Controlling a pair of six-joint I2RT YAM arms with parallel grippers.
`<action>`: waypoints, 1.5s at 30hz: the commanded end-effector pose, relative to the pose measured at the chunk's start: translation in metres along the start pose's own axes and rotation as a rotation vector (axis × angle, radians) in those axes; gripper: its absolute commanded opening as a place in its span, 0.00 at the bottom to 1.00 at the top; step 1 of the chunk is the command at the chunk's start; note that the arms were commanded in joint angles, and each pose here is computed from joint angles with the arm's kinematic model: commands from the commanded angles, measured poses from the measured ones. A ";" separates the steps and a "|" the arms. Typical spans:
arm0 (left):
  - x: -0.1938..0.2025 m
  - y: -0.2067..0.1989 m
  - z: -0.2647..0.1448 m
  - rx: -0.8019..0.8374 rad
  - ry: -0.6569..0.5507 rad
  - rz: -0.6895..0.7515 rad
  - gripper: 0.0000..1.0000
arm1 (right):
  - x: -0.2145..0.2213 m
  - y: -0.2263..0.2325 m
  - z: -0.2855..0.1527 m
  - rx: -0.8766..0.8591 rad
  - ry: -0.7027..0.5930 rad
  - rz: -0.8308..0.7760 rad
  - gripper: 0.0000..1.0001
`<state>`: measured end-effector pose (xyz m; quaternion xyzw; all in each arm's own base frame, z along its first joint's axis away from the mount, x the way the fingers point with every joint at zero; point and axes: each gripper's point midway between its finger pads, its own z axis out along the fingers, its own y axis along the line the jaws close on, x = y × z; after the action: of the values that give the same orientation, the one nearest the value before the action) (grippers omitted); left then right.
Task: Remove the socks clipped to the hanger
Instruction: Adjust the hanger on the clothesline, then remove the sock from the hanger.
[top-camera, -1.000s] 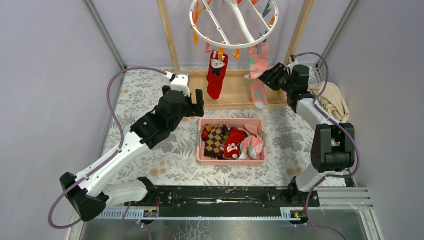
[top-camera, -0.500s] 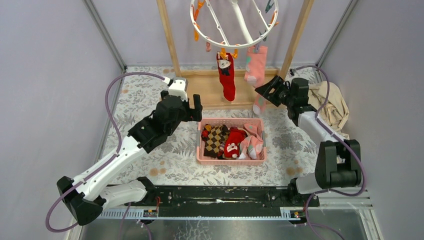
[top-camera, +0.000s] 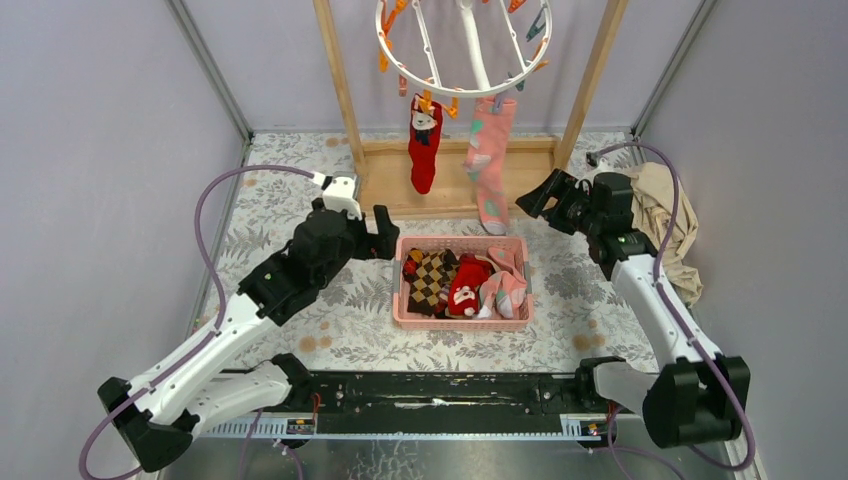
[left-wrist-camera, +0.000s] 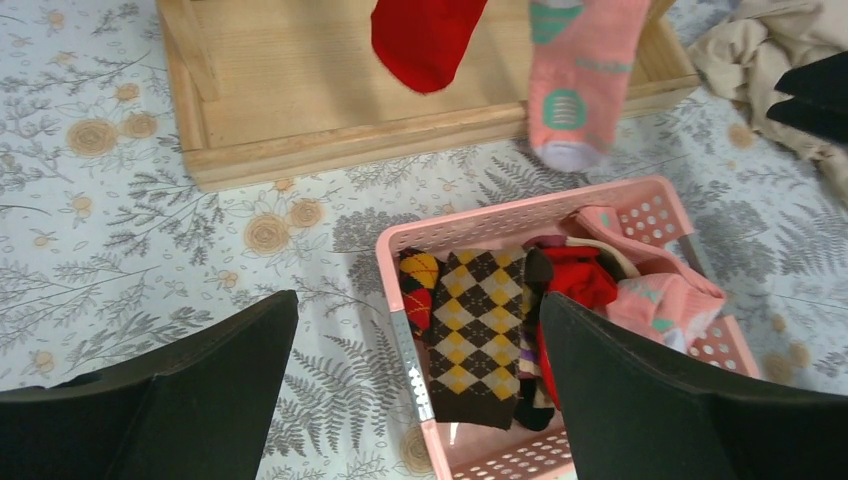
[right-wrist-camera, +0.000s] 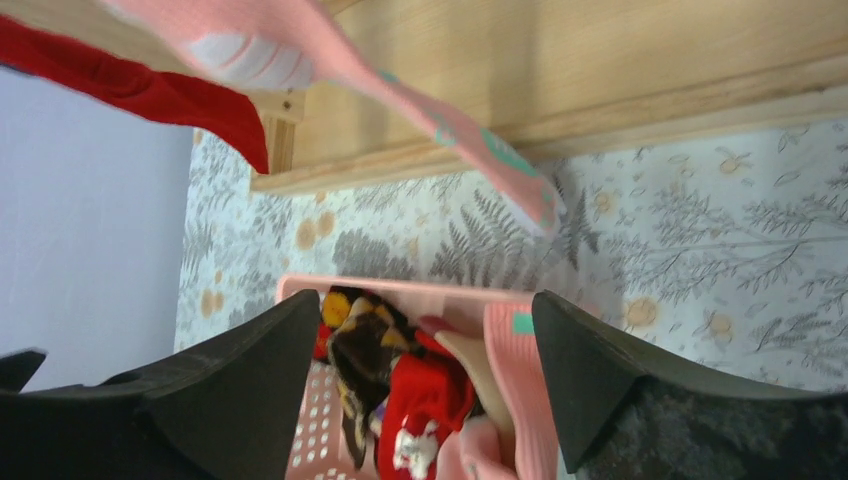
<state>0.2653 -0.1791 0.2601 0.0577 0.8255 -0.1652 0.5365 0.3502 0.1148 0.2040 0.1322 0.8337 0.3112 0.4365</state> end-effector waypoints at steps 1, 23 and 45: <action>0.003 -0.006 -0.013 0.066 0.000 -0.054 0.99 | 0.018 0.022 -0.033 -0.056 0.050 -0.062 0.89; 0.032 -0.006 -0.062 0.152 0.073 -0.226 0.99 | 0.086 0.028 -0.133 -0.154 0.033 -0.004 1.00; 0.080 -0.020 -0.071 0.217 0.293 -0.254 0.99 | 0.110 -0.007 -0.111 0.020 0.193 -0.076 0.95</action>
<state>0.1763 -0.1883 0.2300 0.0419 0.8670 -0.3092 0.3885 0.1920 0.1224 0.1868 0.0873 0.8623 0.3239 0.3794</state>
